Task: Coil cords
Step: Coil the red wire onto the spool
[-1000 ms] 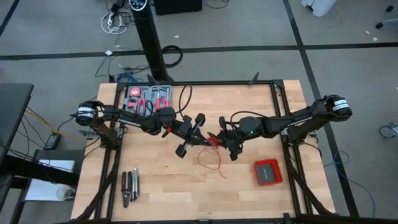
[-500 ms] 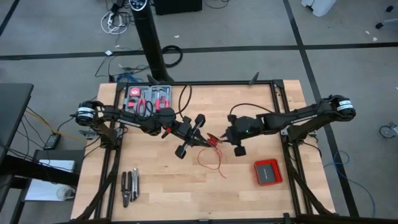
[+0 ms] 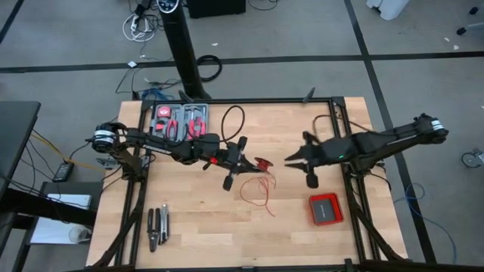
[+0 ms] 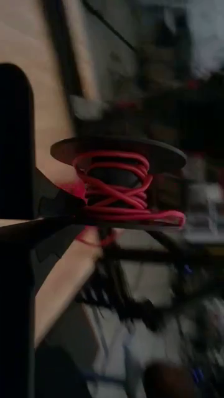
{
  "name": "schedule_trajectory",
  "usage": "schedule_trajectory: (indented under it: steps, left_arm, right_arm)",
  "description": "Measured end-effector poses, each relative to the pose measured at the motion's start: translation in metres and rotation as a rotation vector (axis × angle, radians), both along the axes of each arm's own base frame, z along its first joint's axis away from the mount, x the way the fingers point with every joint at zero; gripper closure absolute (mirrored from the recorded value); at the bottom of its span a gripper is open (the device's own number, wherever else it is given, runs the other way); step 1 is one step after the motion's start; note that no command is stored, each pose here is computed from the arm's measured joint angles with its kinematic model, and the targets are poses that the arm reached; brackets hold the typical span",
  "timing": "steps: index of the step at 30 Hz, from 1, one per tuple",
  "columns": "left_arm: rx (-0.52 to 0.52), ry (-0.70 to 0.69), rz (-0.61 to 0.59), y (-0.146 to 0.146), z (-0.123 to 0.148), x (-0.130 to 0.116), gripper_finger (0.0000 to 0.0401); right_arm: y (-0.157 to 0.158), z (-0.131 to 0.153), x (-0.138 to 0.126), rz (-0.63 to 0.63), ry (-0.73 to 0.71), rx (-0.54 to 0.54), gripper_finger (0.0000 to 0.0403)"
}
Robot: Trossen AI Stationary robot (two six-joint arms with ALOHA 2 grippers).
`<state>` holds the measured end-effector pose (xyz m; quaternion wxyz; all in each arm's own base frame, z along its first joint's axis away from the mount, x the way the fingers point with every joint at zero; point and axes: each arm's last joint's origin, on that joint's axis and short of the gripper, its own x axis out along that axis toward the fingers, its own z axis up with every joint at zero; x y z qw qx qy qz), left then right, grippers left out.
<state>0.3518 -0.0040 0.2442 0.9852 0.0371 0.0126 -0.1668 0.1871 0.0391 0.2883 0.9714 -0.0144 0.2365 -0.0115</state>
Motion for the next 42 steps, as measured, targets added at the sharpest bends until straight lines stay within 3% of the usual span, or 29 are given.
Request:
schedule_trajectory:
  steps: [6,19,42]
  left_arm:
    - [0.055,0.068,0.206,0.004,-0.008,0.001,0.0401]
    - [0.079,0.132,0.357,0.004,-0.013,0.000,0.0401]
    - [0.092,0.189,0.326,-0.001,-0.007,0.005,0.0401]
  right_arm:
    - [-0.004,0.029,-0.009,0.038,-0.247,-0.084,0.0323]
    - [-0.019,0.019,0.028,-0.037,-0.260,-0.133,0.0323]
    - [-0.040,0.001,0.062,0.052,-0.266,-0.062,0.0308]
